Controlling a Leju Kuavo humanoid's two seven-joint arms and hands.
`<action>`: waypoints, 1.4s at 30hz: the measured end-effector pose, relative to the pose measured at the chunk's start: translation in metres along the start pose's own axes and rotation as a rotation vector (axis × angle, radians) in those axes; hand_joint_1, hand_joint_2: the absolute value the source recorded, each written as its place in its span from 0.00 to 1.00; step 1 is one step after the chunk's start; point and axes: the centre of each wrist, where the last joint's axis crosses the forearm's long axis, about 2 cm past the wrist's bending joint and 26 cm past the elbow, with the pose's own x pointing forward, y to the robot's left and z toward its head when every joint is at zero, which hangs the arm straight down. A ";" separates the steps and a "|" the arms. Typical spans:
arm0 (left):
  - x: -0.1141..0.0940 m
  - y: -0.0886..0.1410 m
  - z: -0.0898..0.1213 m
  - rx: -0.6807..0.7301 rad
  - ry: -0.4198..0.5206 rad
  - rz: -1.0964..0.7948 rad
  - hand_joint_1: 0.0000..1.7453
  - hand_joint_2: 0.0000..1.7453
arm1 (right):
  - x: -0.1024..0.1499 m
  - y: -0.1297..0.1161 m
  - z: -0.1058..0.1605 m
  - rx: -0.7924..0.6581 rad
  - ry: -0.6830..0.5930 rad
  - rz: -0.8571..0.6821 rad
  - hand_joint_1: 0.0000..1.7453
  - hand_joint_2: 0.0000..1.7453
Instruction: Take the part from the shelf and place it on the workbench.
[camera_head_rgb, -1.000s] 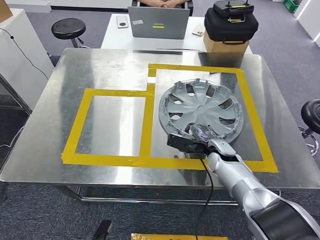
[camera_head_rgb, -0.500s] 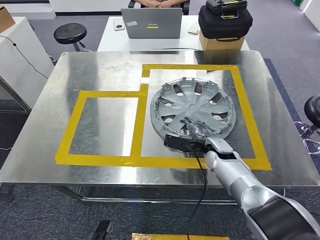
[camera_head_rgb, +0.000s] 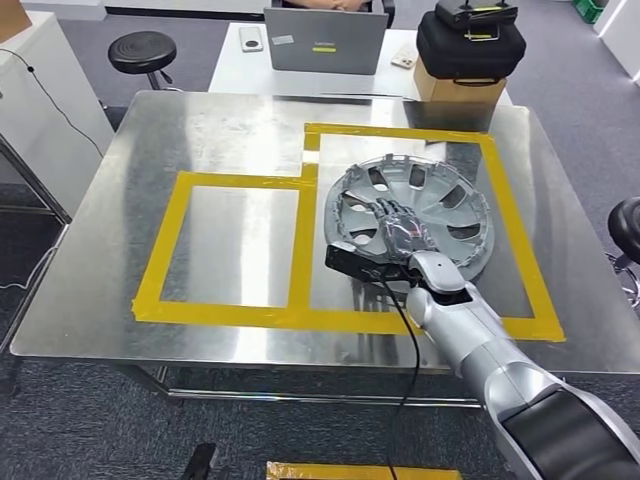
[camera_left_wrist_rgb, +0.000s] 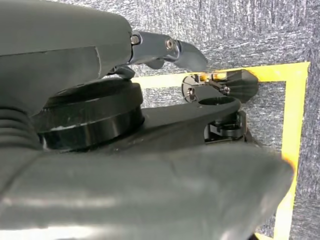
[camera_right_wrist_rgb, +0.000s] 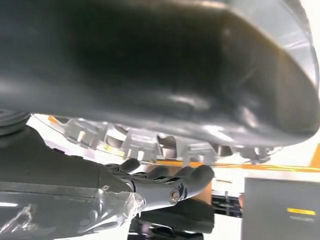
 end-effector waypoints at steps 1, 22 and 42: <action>0.000 0.000 0.000 0.000 0.000 0.000 0.00 0.00 | 0.000 0.001 0.000 0.000 0.002 0.005 0.00 0.00; -0.005 0.000 0.001 0.037 -0.007 0.036 0.00 0.00 | 0.049 -0.054 0.054 -0.908 -0.140 0.070 0.00 0.00; -0.019 0.004 0.002 0.091 -0.018 0.180 0.00 0.00 | 0.115 -0.050 0.208 -1.332 -0.741 -0.995 0.00 0.00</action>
